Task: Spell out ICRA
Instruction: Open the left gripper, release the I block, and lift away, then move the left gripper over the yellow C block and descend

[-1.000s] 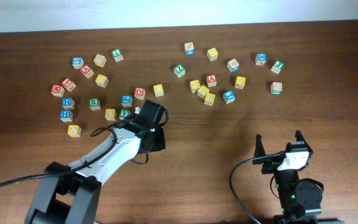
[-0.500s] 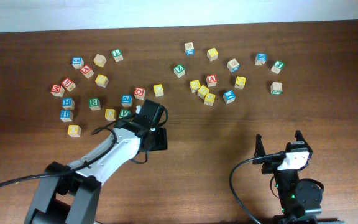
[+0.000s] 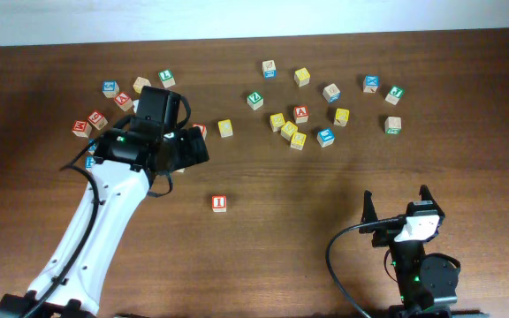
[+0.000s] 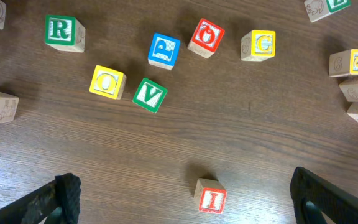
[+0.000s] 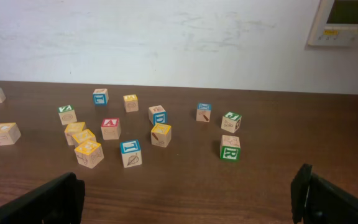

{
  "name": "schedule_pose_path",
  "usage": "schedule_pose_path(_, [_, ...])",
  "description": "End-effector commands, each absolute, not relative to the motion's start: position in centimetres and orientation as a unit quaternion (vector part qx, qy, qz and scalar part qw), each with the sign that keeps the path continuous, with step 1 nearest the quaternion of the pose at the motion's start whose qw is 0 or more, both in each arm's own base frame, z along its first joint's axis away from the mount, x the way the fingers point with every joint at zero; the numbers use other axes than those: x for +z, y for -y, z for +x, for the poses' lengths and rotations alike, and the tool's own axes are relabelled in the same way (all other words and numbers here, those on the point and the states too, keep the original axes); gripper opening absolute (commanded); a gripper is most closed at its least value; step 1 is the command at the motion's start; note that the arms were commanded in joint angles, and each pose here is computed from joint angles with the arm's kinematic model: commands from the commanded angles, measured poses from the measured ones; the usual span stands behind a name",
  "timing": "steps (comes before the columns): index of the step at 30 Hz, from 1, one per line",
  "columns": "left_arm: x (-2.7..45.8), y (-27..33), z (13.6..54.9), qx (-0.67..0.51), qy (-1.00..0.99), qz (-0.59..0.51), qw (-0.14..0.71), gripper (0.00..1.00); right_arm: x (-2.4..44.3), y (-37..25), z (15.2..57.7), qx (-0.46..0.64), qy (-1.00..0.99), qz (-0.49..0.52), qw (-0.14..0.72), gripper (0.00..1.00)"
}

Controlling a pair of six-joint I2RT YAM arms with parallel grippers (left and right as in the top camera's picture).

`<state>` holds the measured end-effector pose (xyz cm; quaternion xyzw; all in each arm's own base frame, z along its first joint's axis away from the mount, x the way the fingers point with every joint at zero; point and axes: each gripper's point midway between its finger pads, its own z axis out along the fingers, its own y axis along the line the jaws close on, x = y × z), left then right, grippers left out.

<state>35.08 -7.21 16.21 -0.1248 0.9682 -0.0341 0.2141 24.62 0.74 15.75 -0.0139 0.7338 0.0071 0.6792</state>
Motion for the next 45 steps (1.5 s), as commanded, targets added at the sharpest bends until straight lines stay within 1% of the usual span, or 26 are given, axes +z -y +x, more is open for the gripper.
schedule_pose_path(1, [16.8, 7.0, 35.2, -0.033, -0.967, -0.124, 0.222, 0.99, 15.5, -0.6, 24.6, 0.005, -0.735, -0.013, 0.678, 0.98])
schedule_pose_path(4, [16.9, 10.1, 34.8, -0.119, -0.968, -0.104, 0.196, 0.99, 15.5, -0.6, 24.6, 0.005, -0.735, -0.013, 0.678, 0.98])
schedule_pose_path(9, [17.0, 10.3, 34.9, -0.122, -0.967, -0.103, 0.199, 0.99, 15.5, -0.6, 24.6, 0.005, -0.735, -0.013, 0.678, 0.98])
schedule_pose_path(12, [16.8, 11.7, 33.7, -0.16, -0.969, -0.093, 0.167, 0.99, 15.5, -0.6, 24.6, 0.005, -0.735, -0.013, 0.678, 0.98])
schedule_pose_path(14, [16.6, 11.7, 33.2, -0.158, -0.972, -0.08, 0.157, 0.99, 15.5, -0.6, 24.6, 0.005, -0.735, -0.013, 0.678, 0.98])
schedule_pose_path(15, [16.6, 11.9, 33.1, -0.153, -0.974, -0.045, 0.16, 0.99, 15.5, -0.6, 24.6, 0.005, -0.735, -0.013, 0.678, 0.98])
schedule_pose_path(17, [16.8, 12.6, 33.3, -0.154, -0.973, -0.017, 0.171, 0.99, 15.5, -0.6, 24.6, 0.005, -0.735, -0.013, 0.678, 0.98])
schedule_pose_path(21, [17.4, 13.2, 34.5, -0.165, -0.966, -0.026, 0.197, 0.99, 15.5, -0.6, 24.6, 0.005, -0.735, -0.013, 0.678, 0.98])
schedule_pose_path(23, [17.4, 12.2, 35.2, -0.138, -0.966, -0.033, 0.215, 0.99, 15.5, -0.6, 24.6, 0.005, -0.735, -0.013, 0.678, 0.98])
schedule_pose_path(25, [17.7, 8.6, 37.0, -0.051, -0.957, -0.11, 0.262, 0.99, 15.5, -0.6, 24.6, 0.005, -0.735, -0.013, 0.678, 0.98])
schedule_pose_path(27, [18.2, 6.2, 37.6, 0.005, -0.944, -0.153, 0.291, 0.99, 15.5, -0.6, 24.6, 0.005, -0.735, -0.013, 0.678, 0.98])
schedule_pose_path(30, [17.8, 3.4, 37.8, 0.072, -0.937, -0.174, 0.295, 0.99, 15.5, -0.6, 24.6, 0.005, -0.735, -0.013, 0.678, 0.98])
schedule_pose_path(35, [15.7, 0.5, 38.3, -0.015, -0.941, -0.235, 0.241, 0.99, 15.5, -0.6, 24.6, 0.005, -0.735, -0.013, 0.678, 0.98])
schedule_pose_path(38, [14.3, -0.8, 38.2, -0.007, -0.942, -0.252, 0.22, 0.99, 15.5, -0.6, 24.6, 0.005, -0.735, -0.013, 0.678, 0.98])
schedule_pose_path(39, [13.9, -0.4, 38.2, -0.017, -0.944, -0.25, 0.213, 0.99, 15.5, -0.6, 24.6, 0.005, -0.735, -0.013, 0.678, 0.98])
schedule_pose_path(41, [13.3, 2.4, 39.1, -0.09, -0.95, -0.225, 0.199, 0.99, 15.5, -0.6, 24.6, 0.005, -0.735, -0.013, 0.678, 0.98])
schedule_pose_path(43, [13.9, 6.0, 41.1, -0.15, -0.951, -0.147, 0.225, 0.99, 15.5, -0.6, 24.6, 0.005, -0.735, -0.013, 0.678, 0.98])
schedule_pose_path(45, [15.2, 9.0, 42.2, -0.165, -0.948, -0.11, 0.25, 0.99, 15.5, -0.6, 24.6, 0.005, -0.735, -0.013, 0.678, 0.98])
